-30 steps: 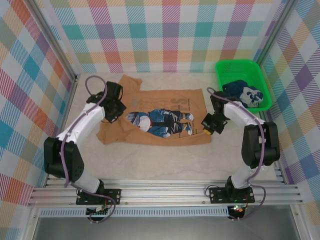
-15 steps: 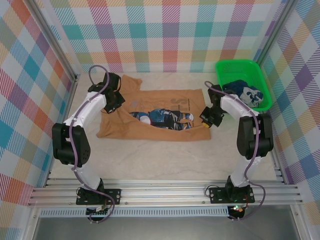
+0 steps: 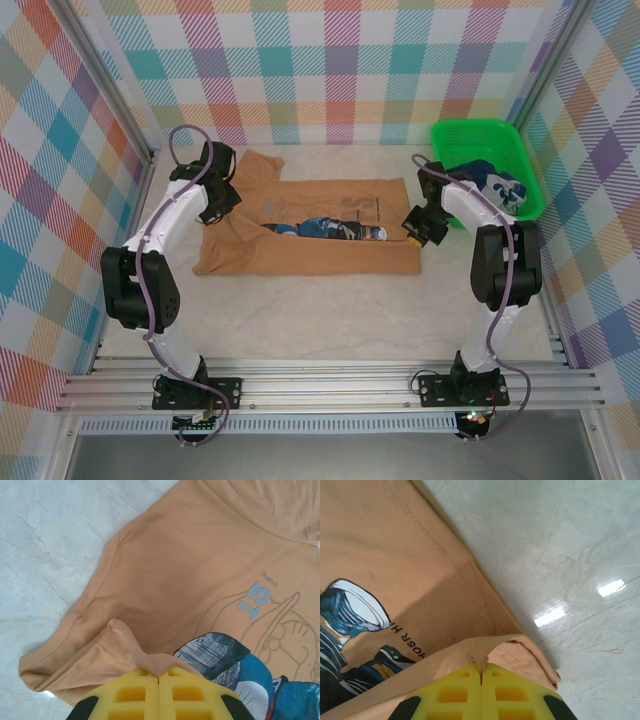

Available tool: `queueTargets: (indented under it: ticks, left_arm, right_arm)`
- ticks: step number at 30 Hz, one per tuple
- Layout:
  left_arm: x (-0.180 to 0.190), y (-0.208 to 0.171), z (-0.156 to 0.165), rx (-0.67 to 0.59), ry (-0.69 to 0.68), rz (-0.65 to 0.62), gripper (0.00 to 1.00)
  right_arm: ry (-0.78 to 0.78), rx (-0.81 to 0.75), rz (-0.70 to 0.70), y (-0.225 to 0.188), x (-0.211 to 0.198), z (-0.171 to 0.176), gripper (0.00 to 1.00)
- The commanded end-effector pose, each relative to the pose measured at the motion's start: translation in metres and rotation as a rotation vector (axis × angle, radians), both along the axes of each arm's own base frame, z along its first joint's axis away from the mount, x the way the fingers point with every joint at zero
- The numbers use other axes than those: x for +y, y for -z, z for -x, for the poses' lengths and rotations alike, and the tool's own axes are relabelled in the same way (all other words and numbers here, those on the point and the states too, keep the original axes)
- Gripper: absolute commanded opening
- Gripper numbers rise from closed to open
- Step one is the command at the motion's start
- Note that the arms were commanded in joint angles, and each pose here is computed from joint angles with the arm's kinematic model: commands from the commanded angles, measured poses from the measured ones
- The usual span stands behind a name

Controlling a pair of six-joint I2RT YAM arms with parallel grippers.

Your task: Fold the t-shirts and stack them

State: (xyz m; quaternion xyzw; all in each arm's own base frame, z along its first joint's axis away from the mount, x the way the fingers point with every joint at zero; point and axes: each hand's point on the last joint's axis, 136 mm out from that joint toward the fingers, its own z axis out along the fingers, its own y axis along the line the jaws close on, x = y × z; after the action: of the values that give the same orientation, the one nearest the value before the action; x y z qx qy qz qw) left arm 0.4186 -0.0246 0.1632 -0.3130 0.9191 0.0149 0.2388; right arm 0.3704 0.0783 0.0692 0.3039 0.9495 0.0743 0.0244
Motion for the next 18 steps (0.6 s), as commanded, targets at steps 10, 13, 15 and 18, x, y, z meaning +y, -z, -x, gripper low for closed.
queueTargets:
  ticks: [10,13,15,18]
  left_arm:
    - [0.014,0.001,-0.015,0.004,-0.017,-0.048,0.00]
    - [0.015,0.001,-0.019,0.005,-0.017,-0.057,0.00]
    - [0.015,0.004,-0.021,0.017,-0.014,-0.063,0.00]
    - [0.016,0.010,-0.023,0.037,-0.012,-0.073,0.00]
  right_arm:
    - [0.031,0.025,0.007,0.003,-0.002,-0.010,0.00]
    - [0.029,0.022,0.003,0.004,-0.001,-0.014,0.00]
    - [0.027,0.025,0.002,0.005,0.000,-0.015,0.00]
    - [0.021,0.031,-0.006,0.009,0.002,-0.017,0.00]
